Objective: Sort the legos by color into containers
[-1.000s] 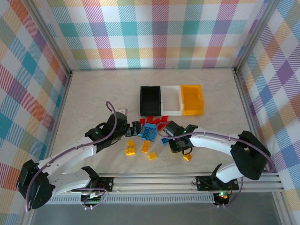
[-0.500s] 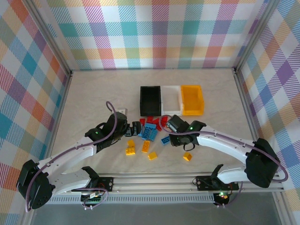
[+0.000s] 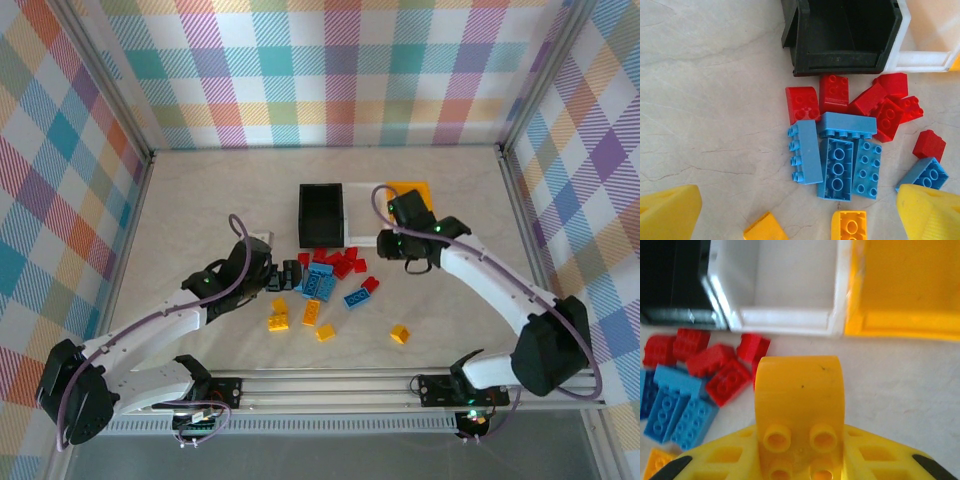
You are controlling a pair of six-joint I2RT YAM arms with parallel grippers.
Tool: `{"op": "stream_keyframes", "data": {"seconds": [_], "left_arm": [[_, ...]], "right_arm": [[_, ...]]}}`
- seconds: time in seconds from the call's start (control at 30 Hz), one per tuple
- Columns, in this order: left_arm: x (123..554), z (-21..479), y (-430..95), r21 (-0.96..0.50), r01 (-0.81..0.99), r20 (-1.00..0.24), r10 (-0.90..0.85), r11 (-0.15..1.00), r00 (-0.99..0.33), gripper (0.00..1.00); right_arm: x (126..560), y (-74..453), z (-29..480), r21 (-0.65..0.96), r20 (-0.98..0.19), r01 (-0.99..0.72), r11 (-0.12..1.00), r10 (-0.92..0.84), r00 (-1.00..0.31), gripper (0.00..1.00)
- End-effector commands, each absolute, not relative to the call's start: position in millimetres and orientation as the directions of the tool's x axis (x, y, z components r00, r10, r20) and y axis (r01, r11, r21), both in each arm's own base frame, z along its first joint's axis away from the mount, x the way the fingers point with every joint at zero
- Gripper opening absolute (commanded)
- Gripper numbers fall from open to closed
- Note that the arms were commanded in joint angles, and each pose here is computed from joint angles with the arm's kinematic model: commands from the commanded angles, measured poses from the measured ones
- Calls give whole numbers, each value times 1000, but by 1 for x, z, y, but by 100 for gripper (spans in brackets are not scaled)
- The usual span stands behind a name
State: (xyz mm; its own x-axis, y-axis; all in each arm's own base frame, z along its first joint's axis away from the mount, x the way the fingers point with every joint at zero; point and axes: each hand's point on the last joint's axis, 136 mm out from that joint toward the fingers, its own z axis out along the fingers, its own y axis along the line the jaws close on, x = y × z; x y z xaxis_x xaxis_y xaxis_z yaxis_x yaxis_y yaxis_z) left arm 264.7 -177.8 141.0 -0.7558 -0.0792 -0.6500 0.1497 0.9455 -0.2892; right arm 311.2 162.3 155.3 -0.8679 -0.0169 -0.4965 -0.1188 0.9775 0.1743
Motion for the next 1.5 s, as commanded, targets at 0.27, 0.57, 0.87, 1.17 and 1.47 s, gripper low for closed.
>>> {"op": "stream_keyframes", "data": {"seconds": [0.27, 0.57, 0.87, 1.17, 1.47], "left_arm": [[277, 146, -178, -330, 158, -622, -88, 931, -778, 100], [277, 138, -177, -326, 152, -591, -76, 933, -803, 100], [275, 134, -171, -307, 141, -584, -69, 941, -809, 100], [274, 128, -165, -300, 126, -573, -73, 945, -816, 100], [268, 126, -158, -296, 120, -571, -75, 948, -817, 100]], "right_arm": [[398, 146, 155, 251, -488, -47, 967, 85, -869, 35], [442, 111, 127, 259, -444, 73, 963, 186, -876, 34], [465, 102, 103, 265, -408, 99, 959, 205, -890, 34], [475, 104, 100, 270, -409, 99, 958, 207, -889, 34], [481, 107, 64, 249, -332, 116, 962, 197, -922, 35]]}}
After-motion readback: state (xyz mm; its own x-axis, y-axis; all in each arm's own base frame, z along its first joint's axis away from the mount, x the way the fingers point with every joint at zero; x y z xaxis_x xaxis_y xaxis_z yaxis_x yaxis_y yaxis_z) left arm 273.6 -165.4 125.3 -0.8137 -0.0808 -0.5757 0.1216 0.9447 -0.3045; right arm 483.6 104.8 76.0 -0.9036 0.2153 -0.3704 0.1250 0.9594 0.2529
